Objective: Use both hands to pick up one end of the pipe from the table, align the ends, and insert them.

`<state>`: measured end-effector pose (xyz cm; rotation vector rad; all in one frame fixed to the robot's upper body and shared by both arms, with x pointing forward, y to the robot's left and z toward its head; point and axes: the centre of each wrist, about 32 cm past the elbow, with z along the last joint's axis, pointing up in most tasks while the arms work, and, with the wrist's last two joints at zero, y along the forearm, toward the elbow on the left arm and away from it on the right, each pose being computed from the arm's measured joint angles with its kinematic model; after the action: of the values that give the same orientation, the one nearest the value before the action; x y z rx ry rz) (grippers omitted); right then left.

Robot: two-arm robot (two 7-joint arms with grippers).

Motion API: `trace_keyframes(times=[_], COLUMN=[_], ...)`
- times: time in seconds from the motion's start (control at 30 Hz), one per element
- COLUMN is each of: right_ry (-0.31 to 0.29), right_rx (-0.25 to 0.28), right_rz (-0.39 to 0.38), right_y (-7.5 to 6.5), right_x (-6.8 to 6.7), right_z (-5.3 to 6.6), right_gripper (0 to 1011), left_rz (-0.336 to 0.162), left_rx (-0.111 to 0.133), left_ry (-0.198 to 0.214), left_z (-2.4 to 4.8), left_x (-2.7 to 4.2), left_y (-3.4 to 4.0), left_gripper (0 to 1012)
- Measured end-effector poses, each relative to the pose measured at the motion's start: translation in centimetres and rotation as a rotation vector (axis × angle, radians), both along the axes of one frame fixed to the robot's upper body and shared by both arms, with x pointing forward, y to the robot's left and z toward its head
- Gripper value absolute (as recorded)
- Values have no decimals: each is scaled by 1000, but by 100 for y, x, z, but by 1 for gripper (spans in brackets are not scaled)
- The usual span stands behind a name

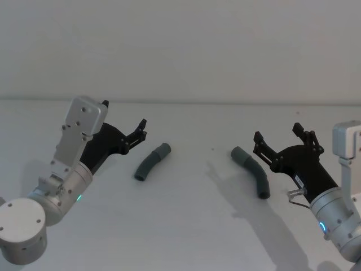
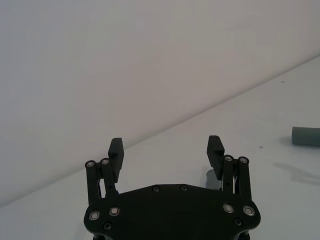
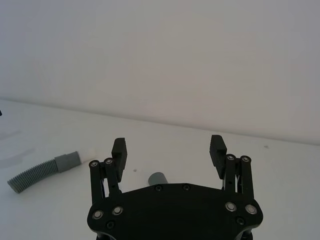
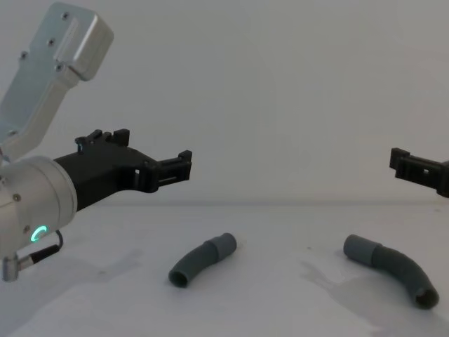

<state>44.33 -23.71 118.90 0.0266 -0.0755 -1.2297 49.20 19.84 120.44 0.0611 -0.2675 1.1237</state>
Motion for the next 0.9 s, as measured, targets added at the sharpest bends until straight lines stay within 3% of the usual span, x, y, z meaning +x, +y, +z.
trace_keyframes(times=[0.9], right_ry=[1], right_rx=[0], right_rz=[0], right_y=[0], right_x=[0], right_z=[-3], right_gripper=[1002], left_rz=[0], left_rx=[0], left_ry=[0], left_z=[0], left_x=[0], left_y=[0], left_gripper=[1001])
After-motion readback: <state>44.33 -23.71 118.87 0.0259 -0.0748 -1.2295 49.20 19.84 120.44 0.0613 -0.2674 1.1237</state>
